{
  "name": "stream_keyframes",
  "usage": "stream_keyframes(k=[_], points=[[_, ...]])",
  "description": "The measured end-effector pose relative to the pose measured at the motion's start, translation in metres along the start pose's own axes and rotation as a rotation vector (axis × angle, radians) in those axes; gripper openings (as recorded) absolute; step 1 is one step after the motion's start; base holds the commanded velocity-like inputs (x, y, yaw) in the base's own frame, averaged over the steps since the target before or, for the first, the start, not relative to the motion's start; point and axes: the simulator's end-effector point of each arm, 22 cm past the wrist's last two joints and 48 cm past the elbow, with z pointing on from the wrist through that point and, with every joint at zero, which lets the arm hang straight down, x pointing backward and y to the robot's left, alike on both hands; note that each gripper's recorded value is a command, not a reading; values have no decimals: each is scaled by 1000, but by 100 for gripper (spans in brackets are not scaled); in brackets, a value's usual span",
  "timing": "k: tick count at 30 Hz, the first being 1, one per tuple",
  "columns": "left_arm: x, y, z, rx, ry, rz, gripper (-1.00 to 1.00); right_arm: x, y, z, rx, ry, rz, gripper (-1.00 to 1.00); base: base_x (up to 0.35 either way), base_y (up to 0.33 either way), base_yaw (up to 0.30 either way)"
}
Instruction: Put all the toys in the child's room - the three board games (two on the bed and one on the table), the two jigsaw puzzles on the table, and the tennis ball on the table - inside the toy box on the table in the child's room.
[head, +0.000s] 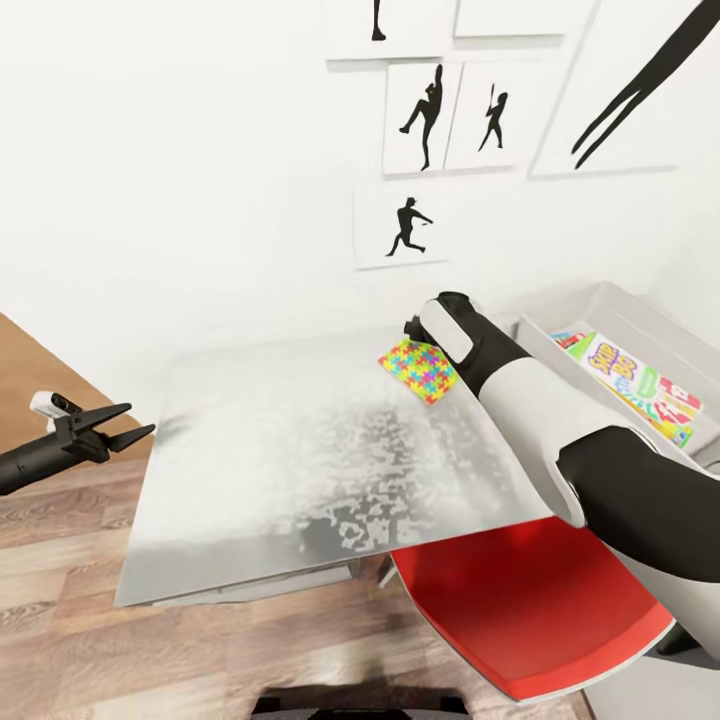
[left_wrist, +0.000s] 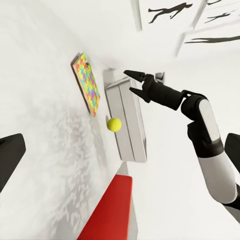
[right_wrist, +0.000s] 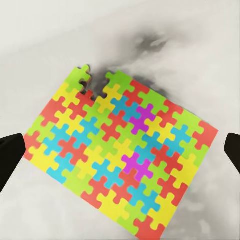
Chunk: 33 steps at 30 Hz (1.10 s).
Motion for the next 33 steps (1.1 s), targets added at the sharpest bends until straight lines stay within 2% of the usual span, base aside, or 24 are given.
stream_keyframes(k=[11, 33], points=[[3, 11, 0, -10, 2, -14, 100, -15, 8, -1, -9, -8, -12, 100, 0, 0, 0], [9, 32, 1, -29, 9, -43, 100, -13, 14, 13, -12, 1, -16, 100, 1, 0, 0]])
